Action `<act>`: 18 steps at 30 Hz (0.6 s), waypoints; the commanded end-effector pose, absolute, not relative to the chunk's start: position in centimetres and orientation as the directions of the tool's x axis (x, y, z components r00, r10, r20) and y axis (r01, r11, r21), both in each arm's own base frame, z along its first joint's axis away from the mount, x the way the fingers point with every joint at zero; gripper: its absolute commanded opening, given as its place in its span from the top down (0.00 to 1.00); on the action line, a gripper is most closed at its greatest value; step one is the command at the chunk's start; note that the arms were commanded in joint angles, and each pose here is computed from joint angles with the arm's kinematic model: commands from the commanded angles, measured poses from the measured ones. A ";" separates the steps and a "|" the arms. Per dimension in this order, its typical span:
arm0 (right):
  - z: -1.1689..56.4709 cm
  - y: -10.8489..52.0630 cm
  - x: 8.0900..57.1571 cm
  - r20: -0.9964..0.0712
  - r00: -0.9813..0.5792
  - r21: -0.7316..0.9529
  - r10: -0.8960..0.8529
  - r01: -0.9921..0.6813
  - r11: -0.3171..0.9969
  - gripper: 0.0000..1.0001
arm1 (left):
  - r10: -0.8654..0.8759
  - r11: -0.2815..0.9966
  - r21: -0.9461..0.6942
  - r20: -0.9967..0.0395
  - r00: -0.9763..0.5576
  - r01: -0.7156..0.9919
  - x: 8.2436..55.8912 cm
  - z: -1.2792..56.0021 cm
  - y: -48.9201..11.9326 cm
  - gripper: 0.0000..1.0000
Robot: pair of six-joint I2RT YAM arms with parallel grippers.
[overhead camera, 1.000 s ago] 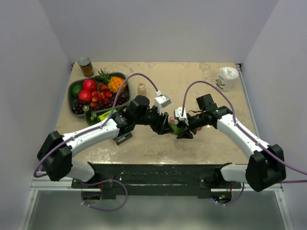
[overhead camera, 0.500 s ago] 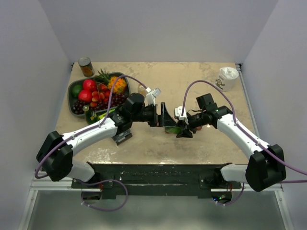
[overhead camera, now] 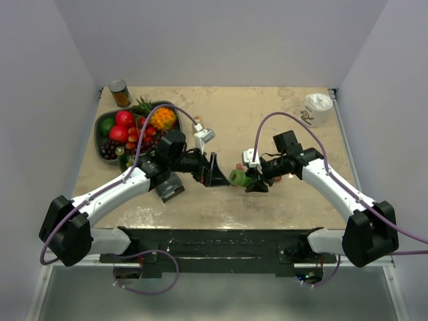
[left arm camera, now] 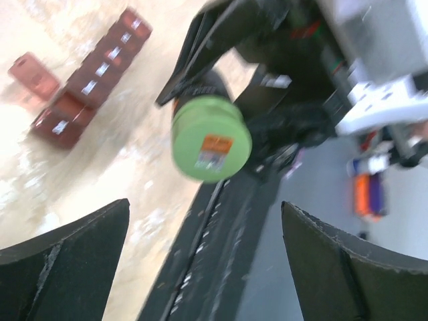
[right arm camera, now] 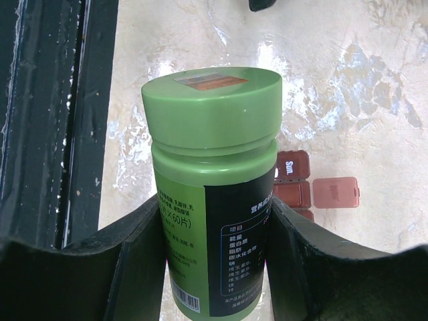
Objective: Sort the pills into containers
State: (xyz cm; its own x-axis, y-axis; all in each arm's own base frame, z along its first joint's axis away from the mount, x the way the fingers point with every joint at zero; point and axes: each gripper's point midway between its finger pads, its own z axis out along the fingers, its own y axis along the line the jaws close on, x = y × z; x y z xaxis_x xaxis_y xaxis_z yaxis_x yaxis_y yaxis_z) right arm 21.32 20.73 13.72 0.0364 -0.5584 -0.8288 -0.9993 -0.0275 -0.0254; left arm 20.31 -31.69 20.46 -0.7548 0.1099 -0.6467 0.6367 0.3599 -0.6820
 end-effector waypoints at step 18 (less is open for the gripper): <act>15.4 21.5 21.9 -0.850 0.090 -0.073 -0.518 -0.996 -0.052 1.00 | 0.028 0.301 0.299 -0.952 0.305 0.906 20.4 27.7 -27.1 0.01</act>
